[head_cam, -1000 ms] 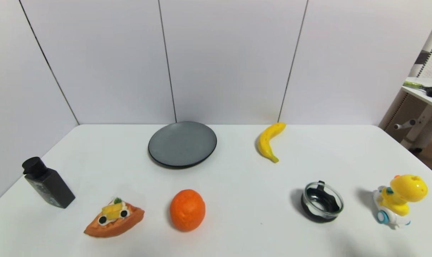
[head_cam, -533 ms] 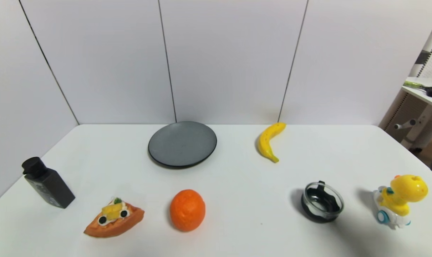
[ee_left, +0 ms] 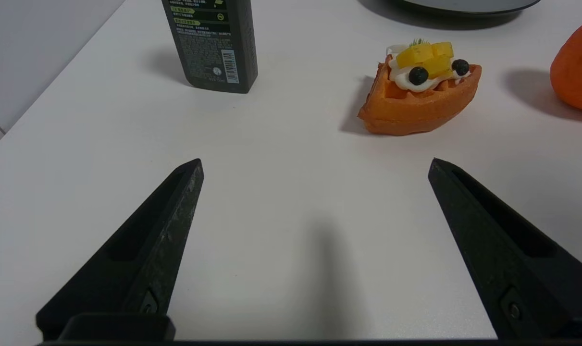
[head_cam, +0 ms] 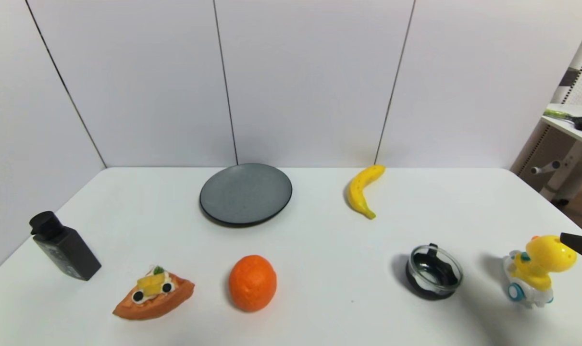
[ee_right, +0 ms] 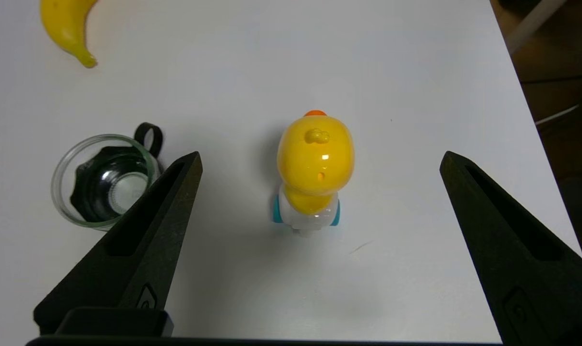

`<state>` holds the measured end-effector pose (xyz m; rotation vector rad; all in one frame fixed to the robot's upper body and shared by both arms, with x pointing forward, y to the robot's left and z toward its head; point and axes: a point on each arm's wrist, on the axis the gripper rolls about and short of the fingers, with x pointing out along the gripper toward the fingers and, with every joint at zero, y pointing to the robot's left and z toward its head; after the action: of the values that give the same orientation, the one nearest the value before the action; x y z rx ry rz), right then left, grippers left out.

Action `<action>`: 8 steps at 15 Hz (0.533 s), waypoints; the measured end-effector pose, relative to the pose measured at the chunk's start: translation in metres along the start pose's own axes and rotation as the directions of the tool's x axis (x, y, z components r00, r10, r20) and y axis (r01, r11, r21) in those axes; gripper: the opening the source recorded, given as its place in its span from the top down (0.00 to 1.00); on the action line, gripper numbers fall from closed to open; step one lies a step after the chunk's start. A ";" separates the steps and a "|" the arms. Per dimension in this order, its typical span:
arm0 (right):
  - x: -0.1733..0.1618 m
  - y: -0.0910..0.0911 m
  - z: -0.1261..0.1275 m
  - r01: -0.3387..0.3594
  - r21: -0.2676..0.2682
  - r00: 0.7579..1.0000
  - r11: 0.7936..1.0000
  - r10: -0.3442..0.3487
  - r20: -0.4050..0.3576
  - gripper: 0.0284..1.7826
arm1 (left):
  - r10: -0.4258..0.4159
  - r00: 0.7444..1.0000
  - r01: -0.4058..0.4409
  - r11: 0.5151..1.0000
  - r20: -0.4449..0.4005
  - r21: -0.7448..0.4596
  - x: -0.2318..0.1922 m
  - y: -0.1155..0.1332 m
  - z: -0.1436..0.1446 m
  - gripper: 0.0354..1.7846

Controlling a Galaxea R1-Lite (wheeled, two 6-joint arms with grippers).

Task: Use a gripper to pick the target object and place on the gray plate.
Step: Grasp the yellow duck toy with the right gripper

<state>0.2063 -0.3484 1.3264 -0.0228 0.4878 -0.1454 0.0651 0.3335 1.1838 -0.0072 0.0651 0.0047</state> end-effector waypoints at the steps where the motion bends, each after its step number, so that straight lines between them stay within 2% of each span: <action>1: 0.004 0.000 -0.002 0.016 -0.001 1.000 1.000 -0.016 -0.025 0.04 | 0.000 1.000 0.000 1.000 0.000 0.000 0.000 0.000 0.000 0.06; 8: 0.025 0.003 -0.034 0.006 -0.021 0.983 1.000 -0.010 -0.181 0.04 | 0.000 1.000 0.000 1.000 0.000 0.000 0.000 0.000 0.000 0.06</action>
<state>0.2123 -0.3486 1.2843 -0.0318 0.6715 -0.1511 0.0651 0.3335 1.1838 -0.0072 0.0651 0.0047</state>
